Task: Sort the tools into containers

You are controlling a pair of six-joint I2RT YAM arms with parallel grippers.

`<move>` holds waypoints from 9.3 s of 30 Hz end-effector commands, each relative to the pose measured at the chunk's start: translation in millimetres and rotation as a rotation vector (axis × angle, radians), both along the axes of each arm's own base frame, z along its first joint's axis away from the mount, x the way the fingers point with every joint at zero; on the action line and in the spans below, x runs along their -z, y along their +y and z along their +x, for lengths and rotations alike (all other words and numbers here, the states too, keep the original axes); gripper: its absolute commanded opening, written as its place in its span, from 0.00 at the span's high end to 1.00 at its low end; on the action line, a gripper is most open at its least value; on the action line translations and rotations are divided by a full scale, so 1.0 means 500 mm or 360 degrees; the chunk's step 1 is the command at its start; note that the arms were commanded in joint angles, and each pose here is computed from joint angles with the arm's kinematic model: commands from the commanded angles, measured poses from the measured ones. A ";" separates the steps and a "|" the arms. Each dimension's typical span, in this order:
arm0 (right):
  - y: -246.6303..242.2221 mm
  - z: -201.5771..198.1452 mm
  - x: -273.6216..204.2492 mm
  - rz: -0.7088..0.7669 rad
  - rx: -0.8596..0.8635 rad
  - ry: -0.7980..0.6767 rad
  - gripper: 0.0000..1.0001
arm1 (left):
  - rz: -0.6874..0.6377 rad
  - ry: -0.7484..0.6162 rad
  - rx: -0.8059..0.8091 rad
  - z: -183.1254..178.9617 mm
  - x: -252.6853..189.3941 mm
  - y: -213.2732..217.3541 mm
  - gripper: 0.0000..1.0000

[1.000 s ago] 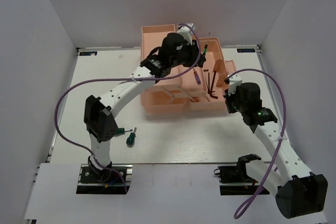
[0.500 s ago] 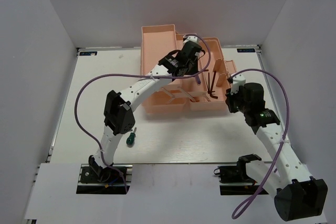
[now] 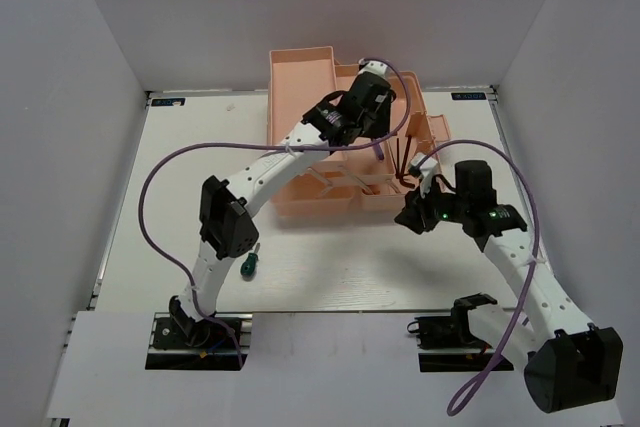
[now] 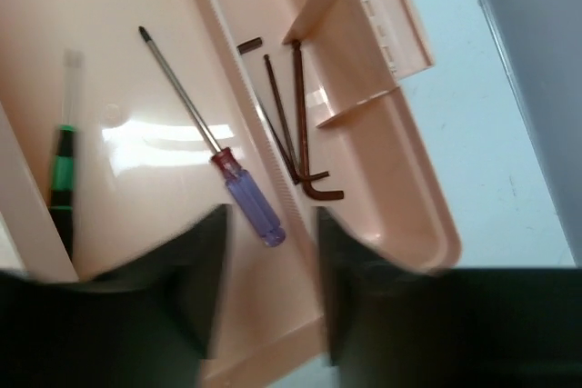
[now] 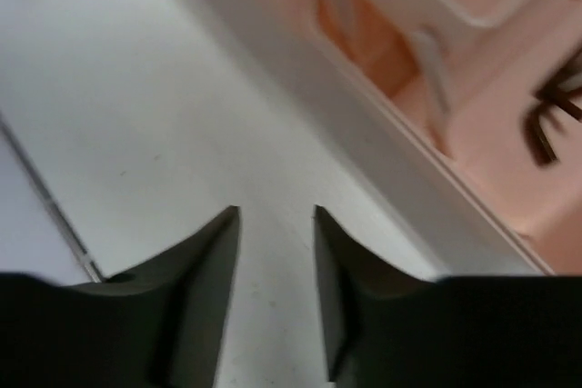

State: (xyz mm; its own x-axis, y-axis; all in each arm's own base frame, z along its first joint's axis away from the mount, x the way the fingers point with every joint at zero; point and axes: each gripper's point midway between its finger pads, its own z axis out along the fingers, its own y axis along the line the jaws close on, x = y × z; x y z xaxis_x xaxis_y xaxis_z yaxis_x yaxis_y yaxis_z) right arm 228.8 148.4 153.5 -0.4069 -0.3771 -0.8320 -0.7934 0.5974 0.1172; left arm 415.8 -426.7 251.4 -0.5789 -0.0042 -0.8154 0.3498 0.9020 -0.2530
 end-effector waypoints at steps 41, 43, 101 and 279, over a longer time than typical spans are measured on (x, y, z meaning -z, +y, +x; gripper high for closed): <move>0.660 -0.250 0.097 -0.0324 -0.0310 0.1003 0.36 | -0.0671 -0.0531 -0.0919 -0.529 -0.078 0.834 0.28; 0.694 -0.245 0.088 -0.0276 -0.0235 0.1043 0.35 | -0.0614 -0.0486 -0.0897 -0.529 -0.074 0.826 0.28; 0.610 -0.269 -0.158 -0.0141 -0.1103 0.0679 1.00 | -0.0526 0.0179 -0.1147 -0.508 0.183 0.717 0.29; 0.455 0.010 -0.135 -0.0366 -0.0895 -0.0594 1.00 | -0.1420 0.0063 -0.0429 -0.196 0.272 0.422 0.41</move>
